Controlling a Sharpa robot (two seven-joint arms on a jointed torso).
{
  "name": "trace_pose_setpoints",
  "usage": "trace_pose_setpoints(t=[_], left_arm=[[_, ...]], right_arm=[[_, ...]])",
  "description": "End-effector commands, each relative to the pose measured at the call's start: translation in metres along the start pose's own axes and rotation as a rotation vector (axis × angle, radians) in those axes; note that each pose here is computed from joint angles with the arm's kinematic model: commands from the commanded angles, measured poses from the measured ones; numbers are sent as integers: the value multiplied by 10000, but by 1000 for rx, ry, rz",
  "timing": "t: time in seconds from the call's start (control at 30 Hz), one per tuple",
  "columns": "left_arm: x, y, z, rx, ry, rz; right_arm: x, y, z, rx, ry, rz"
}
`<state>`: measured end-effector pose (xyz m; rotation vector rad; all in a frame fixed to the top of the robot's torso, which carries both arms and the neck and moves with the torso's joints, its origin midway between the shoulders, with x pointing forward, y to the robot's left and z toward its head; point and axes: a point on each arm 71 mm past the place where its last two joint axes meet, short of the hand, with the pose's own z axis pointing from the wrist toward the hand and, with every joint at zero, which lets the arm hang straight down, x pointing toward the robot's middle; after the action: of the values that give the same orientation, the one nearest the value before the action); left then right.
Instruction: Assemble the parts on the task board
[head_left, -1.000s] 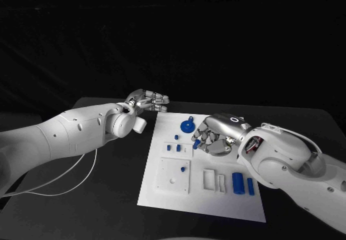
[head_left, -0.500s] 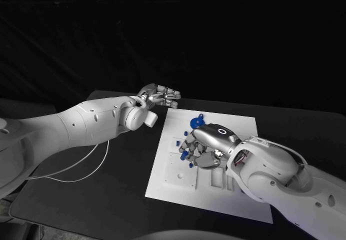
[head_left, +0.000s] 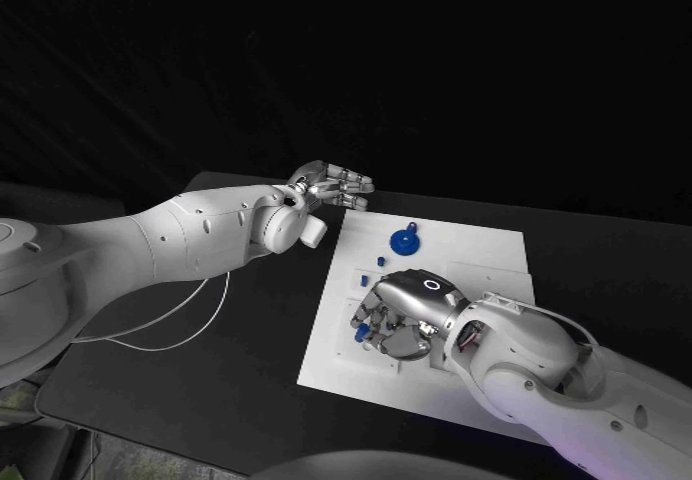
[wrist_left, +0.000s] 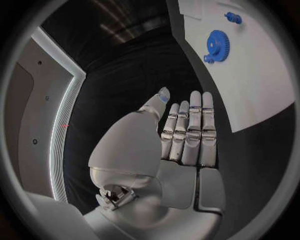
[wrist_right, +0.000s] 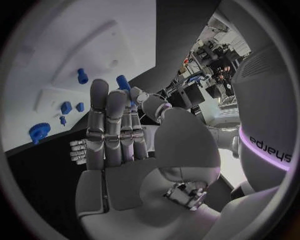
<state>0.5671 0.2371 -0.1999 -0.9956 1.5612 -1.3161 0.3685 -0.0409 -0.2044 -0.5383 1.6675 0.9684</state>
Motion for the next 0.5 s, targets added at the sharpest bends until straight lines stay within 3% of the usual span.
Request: trace_pose_setpoints(t=[0.03,0.5], left_arm=[[38,-7,5,14,20,-3],[41,0,3,12,24,-4]], right_arm=[[29,14,8,-19,4,-5],[110,-33,-11,-6,34,-10]])
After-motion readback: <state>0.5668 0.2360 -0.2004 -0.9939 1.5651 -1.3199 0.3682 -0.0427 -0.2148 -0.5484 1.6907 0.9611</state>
